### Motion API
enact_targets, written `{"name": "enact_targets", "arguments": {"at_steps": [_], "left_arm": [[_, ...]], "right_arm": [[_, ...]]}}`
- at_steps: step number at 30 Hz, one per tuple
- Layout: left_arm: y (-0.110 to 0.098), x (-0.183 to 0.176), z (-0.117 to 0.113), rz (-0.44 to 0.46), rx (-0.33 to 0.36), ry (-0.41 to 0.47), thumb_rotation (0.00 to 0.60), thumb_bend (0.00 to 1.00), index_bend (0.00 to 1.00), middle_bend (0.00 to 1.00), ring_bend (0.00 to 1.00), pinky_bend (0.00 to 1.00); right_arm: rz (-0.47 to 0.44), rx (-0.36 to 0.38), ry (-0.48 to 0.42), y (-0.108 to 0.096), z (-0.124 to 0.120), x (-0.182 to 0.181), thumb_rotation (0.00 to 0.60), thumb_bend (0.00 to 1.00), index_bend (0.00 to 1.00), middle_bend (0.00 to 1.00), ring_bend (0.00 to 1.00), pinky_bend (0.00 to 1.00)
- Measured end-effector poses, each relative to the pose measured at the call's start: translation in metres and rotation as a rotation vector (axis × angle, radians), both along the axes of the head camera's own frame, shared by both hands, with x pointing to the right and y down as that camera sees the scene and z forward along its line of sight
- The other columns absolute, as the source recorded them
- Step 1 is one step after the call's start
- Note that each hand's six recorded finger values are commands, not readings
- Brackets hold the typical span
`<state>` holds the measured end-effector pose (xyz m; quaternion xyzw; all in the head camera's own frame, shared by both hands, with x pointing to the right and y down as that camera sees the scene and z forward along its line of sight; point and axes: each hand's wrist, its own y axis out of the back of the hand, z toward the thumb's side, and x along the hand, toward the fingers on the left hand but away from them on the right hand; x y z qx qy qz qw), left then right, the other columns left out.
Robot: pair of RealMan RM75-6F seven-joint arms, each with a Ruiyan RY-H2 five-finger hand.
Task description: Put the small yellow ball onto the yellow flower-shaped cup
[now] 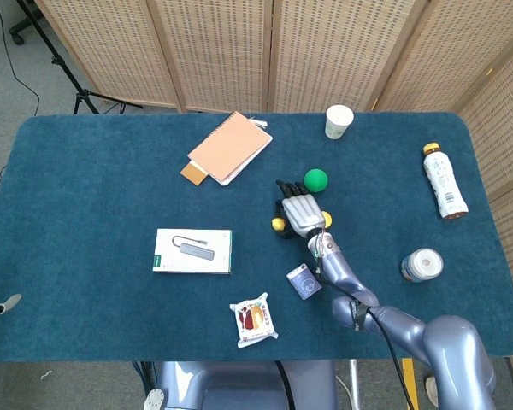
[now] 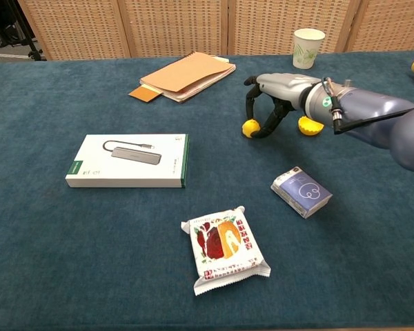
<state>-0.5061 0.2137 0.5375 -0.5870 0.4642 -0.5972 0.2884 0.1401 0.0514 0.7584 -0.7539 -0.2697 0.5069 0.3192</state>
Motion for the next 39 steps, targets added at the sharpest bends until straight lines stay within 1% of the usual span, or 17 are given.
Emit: {"name": "enact_targets", "arguments": {"at_steps": [4,7,11,15,17,22,28,39], "left_arm": [[0.001,0.0,0.0,0.001,0.0,0.003,0.6,0.0,0.0,0.0,0.0,0.0],[0.001,0.0,-0.001,0.001,0.001,0.004,0.6,0.0,0.0,0.0,0.0,0.0],[0.002,0.0,-0.002,0.005,0.002,0.006,0.6,0.0,0.0,0.0,0.0,0.0],[0.003,0.003,-0.002,0.016,0.002,0.01,0.6,0.0,0.0,0.0,0.0,0.0],[0.003,0.005,-0.003,0.023,0.003,0.011,0.6,0.0,0.0,0.0,0.0,0.0],[0.004,0.009,-0.002,0.033,0.002,0.01,0.6,0.0,0.0,0.0,0.0,0.0],[0.004,0.014,-0.001,0.045,-0.003,0.008,0.6,0.0,0.0,0.0,0.0,0.0],[0.004,0.01,0.0,0.032,-0.005,0.003,0.6,0.0,0.0,0.0,0.0,0.0]], "right_arm": [[0.004,0.013,-0.028,-0.002,-0.01,-0.001,0.6,0.41,0.52,0.0,0.0,0.0],[0.008,0.032,-0.049,-0.007,-0.022,0.002,0.6,0.41,0.52,0.0,0.0,0.0],[0.023,0.096,-0.045,-0.02,-0.046,0.025,0.6,0.41,0.52,0.0,0.0,0.0],[0.05,0.125,-0.008,-0.026,-0.059,0.058,0.6,0.41,0.52,0.0,0.0,0.0],[0.077,0.115,0.016,-0.024,-0.058,0.078,0.6,0.42,0.52,0.0,0.0,0.0],[0.099,0.082,0.029,-0.014,-0.05,0.093,0.6,0.44,0.52,0.0,0.0,0.0],[0.116,0.064,0.037,-0.011,-0.04,0.1,0.6,0.44,0.52,0.0,0.0,0.0],[0.13,0.036,0.062,-0.008,-0.028,0.109,0.6,0.44,0.52,0.0,0.0,0.0]]}}
